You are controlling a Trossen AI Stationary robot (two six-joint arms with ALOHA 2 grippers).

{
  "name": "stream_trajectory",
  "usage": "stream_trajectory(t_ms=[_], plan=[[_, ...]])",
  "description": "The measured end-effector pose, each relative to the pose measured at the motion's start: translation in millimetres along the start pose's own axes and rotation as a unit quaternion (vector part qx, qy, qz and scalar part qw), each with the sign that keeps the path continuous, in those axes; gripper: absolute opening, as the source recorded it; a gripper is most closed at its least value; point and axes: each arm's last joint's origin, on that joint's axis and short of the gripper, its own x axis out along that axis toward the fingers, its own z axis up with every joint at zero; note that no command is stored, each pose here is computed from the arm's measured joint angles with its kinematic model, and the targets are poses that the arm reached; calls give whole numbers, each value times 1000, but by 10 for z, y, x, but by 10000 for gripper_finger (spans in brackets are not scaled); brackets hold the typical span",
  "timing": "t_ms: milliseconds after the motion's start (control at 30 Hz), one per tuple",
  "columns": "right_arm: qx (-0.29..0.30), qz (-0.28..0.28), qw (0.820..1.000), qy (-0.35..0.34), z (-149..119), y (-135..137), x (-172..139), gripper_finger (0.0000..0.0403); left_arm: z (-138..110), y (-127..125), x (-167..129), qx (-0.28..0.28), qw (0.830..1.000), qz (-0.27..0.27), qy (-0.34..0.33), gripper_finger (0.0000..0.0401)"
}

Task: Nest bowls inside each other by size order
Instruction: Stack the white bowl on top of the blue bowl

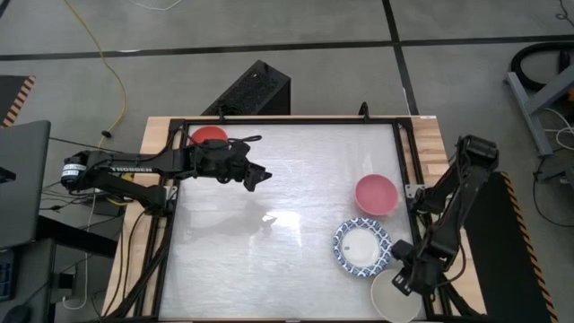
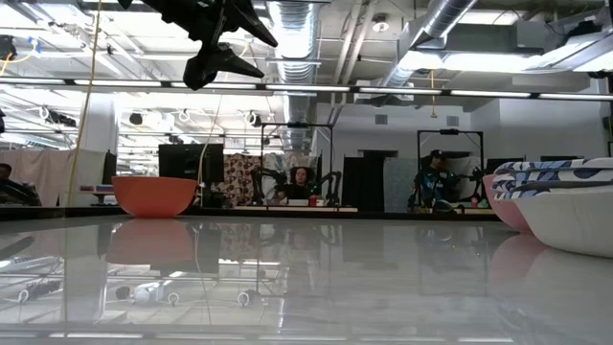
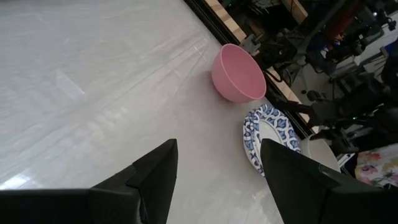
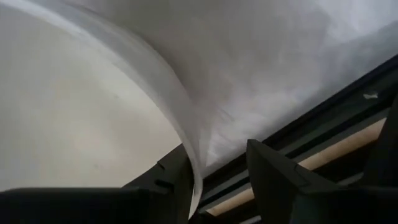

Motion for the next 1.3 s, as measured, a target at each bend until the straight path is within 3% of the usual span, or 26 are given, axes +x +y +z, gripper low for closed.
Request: stream_trajectory(t_ms=[133,400,467,833,1167,1300], plan=[[6,-11,1000,24,21,25,26,146,0,0,0,0,1000,0,0,219],[6,-7,999,41,21,50,29,27,0,0,0,0,1000,1,0,219],[2,3,999,46,11,71,24,13,0,0,0,0,1000,0,0,219],[-1,39,998,59,-20,114,-48,12,0,0,0,0,1000,0,0,219],[-2,90,995,40,-87,197,-418,11,-1,1,0,0,1000,0,0,219],[24,79,996,20,-15,194,-609,11,-1,0,0,21,1000,0,0,219]])
